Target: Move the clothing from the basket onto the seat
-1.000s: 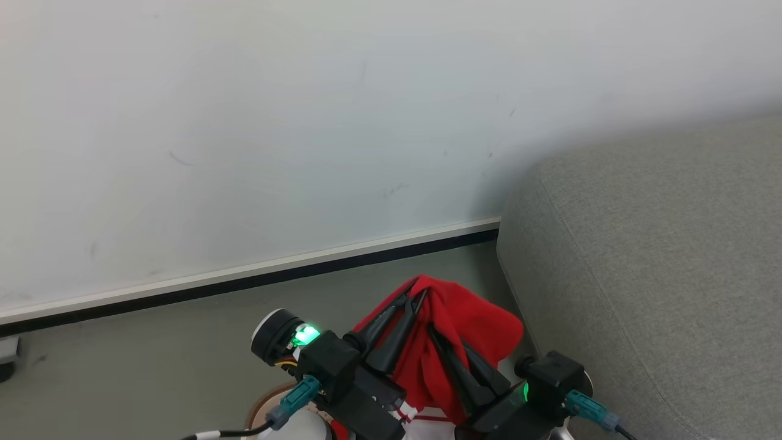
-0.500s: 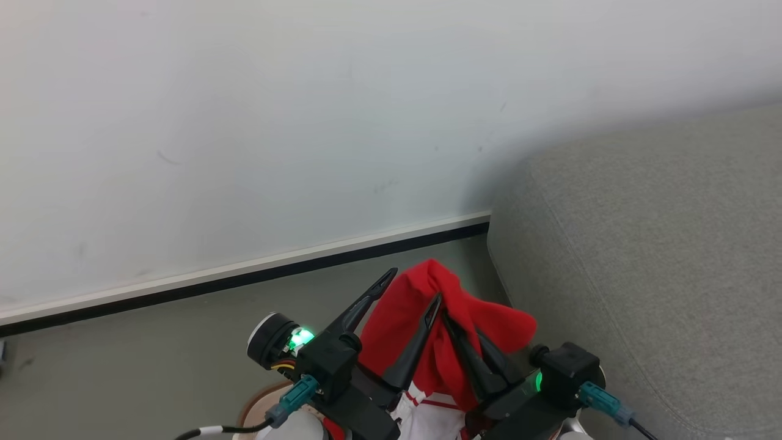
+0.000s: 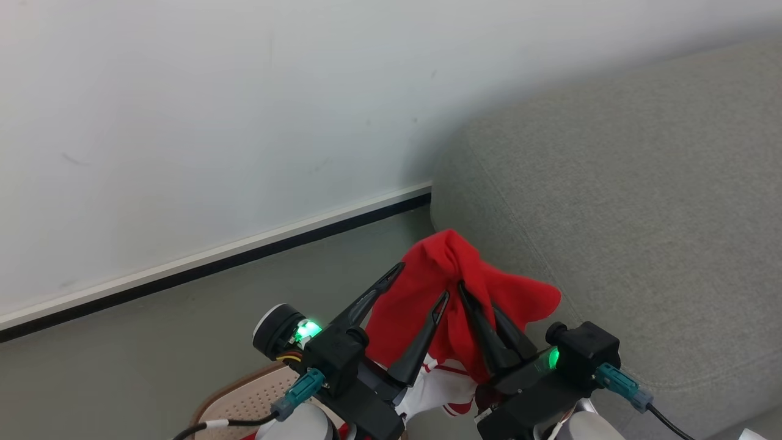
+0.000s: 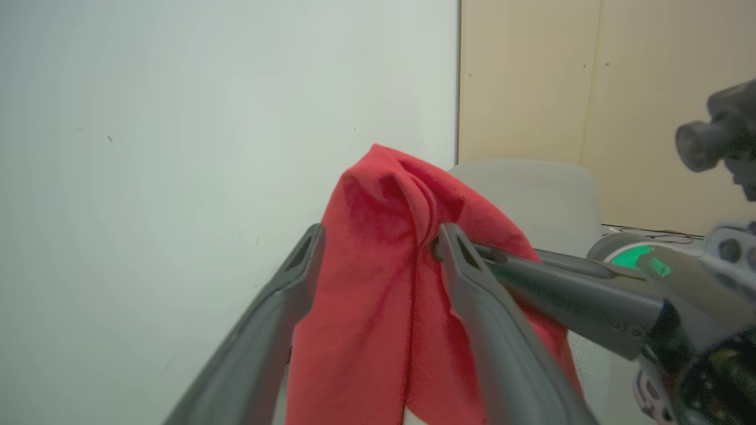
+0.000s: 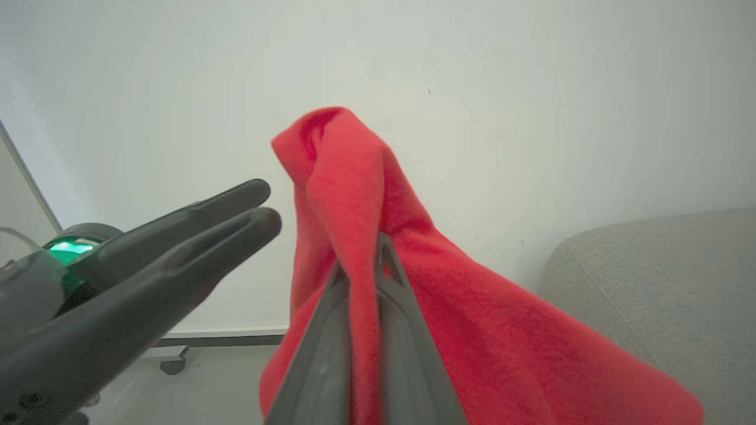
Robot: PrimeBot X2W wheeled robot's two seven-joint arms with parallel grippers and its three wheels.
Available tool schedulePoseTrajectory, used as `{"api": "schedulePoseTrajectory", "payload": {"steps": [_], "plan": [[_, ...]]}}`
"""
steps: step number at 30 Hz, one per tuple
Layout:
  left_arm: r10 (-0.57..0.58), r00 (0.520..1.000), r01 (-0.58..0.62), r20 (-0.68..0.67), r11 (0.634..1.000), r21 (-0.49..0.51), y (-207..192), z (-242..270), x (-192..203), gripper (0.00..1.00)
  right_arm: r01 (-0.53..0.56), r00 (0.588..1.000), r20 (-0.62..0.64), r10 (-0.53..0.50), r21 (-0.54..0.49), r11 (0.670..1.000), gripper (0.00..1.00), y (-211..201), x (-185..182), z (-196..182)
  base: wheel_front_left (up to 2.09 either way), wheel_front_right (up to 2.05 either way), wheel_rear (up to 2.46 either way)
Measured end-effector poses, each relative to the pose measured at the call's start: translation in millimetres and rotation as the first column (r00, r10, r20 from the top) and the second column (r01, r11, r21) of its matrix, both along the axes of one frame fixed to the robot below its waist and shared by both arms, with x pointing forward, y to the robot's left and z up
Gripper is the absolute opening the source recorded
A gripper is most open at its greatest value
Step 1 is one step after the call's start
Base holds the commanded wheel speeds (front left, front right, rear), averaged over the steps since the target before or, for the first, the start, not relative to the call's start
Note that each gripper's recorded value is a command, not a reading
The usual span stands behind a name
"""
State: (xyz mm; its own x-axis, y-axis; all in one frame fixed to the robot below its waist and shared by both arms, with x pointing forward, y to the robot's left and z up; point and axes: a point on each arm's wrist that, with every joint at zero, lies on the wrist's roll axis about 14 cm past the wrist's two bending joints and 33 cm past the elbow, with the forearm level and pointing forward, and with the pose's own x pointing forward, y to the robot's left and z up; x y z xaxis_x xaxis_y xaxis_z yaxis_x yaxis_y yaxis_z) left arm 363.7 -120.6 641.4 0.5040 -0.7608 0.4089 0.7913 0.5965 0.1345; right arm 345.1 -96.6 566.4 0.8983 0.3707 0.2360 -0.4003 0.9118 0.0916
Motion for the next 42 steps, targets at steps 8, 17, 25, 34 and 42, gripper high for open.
{"api": "schedulePoseTrajectory", "payload": {"steps": [8, 17, 25, 34, 42], "plan": [[-0.109, 0.994, 0.109, -0.022, 0.994, 0.006, -34.9, -8.7, -5.9, 1.0, 0.127, 0.992, -0.002, -0.127, 0.003, 0.992, 0.0, -37.5, -2.4, 0.5, 0.0, 0.0, 0.0], [-0.259, 0.965, 0.259, -0.03, 0.966, 0.02, -76.4, -16.5, -22.0, 1.0, 0.285, 0.958, 0.016, -0.285, 0.001, 0.959, 0.0, -85.1, -9.7, 8.0, 0.0, 0.0, 0.0], [-0.359, 0.931, 0.36, -0.06, 0.933, 0.015, -99.5, -25.9, -25.3, 1.0, 0.389, 0.921, -0.007, -0.389, -0.011, 0.921, 0.0, -114.4, -11.1, 0.3, 0.0, 0.0, 0.0], [-0.408, 0.908, 0.412, -0.096, 0.911, 0.026, -113.8, -43.2, -21.2, 1.0, 0.47, 0.883, -0.016, -0.47, -0.018, 0.883, 0.0, -139.8, -3.9, -2.1, 0.0, 0.0, 0.0], [-0.392, 0.906, 0.403, -0.158, 0.914, 0.043, -118.6, -76.8, 3.8, 1.0, 0.535, 0.836, 0.124, -0.534, 0.029, 0.844, 0.0, -180.4, 34.7, 52.1, 0.0, 0.0, 0.0]]}}
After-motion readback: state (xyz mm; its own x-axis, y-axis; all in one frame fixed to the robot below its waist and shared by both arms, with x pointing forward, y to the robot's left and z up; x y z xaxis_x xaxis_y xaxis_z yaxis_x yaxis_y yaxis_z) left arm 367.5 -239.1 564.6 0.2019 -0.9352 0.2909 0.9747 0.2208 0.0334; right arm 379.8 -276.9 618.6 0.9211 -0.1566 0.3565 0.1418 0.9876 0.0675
